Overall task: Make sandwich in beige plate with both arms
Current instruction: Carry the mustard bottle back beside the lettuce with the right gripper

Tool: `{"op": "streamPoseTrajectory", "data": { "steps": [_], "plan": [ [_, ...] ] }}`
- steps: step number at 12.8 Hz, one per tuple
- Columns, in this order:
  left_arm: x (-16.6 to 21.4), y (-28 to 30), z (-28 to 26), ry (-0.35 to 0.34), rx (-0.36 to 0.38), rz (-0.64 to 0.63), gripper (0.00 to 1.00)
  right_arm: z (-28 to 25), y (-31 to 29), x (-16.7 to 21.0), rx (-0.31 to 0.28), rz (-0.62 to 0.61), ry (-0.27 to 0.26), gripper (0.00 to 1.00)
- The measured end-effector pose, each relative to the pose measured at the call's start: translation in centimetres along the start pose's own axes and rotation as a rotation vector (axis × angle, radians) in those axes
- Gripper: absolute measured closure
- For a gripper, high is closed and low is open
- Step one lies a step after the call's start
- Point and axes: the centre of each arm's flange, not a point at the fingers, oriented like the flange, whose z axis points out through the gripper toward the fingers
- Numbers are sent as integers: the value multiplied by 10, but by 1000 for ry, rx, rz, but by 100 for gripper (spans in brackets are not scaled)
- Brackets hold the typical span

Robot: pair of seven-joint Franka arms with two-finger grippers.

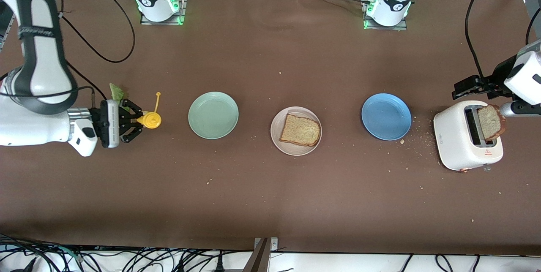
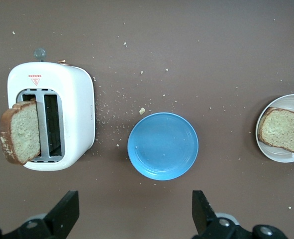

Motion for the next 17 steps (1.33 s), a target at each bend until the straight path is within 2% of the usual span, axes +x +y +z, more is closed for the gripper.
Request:
{"op": "streamPoseTrajectory", "data": {
  "steps": [3,7,12,17],
  "plan": [
    [0,0,0,1,0,0,0,32,-15,-77,35,-46,184,88],
    [1,0,2,-2,0,0,0,81,-33,-139,42,-153,317,88],
    [2,1,3,-1,0,2,0,121,-26,-194,14,-233,399,88],
    [3,3,6,-6,1,5,0,134,-12,-215,3,-269,404,88]
  ]
}}
